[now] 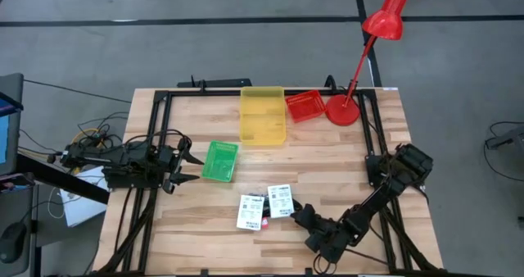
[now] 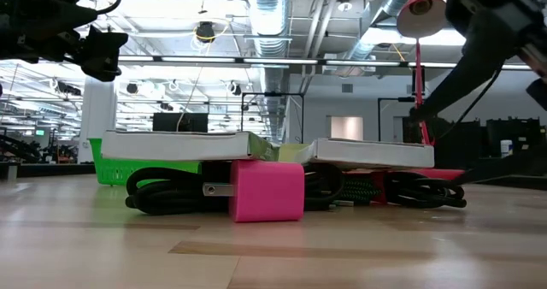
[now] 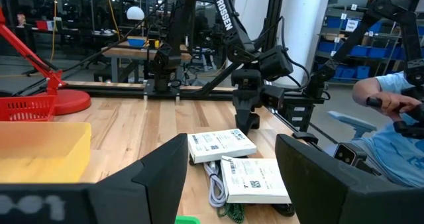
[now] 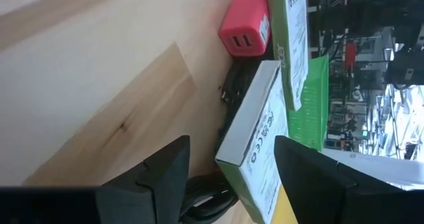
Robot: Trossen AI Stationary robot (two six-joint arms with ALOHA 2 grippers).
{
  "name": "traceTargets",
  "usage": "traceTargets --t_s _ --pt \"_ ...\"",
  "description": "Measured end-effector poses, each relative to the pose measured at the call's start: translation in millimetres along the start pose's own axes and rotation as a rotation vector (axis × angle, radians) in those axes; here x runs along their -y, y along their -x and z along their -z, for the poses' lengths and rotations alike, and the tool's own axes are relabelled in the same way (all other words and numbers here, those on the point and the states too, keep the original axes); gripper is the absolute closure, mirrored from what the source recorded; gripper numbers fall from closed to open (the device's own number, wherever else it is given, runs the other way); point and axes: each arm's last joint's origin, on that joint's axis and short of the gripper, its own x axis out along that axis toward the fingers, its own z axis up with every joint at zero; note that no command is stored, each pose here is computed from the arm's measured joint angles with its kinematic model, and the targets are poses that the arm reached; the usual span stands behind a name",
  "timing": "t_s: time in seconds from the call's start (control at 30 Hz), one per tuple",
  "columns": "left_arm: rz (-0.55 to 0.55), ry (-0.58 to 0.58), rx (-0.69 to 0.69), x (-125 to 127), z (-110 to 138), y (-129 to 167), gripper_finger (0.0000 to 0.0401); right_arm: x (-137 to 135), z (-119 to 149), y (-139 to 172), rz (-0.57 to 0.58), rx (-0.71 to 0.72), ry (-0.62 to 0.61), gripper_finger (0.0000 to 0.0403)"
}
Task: Pick and place items into bin
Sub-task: Put the right white card reader box into the red bin
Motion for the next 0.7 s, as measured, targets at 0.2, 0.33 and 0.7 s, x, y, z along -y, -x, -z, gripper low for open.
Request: traceTargets --t_s 0.2,0.33,0.7 --pt "0.000 0.000 0.000 0.0 0.0 0.0 0.0179 4.1 1.8 -5.8 -0.003 -0.004 -0.019 0.0187" --pt "0.000 0.000 0.000 0.0 0.0 0.0 0.0179 6.1 3.6 -9.0 -0.004 -0.013 -0.024 0.0187" --pt "0.000 0.000 0.000 0.0 0.0 0.0 0.0179 9.9 7.4 -16.4 -0.027 -0.020 -0.037 0.0187"
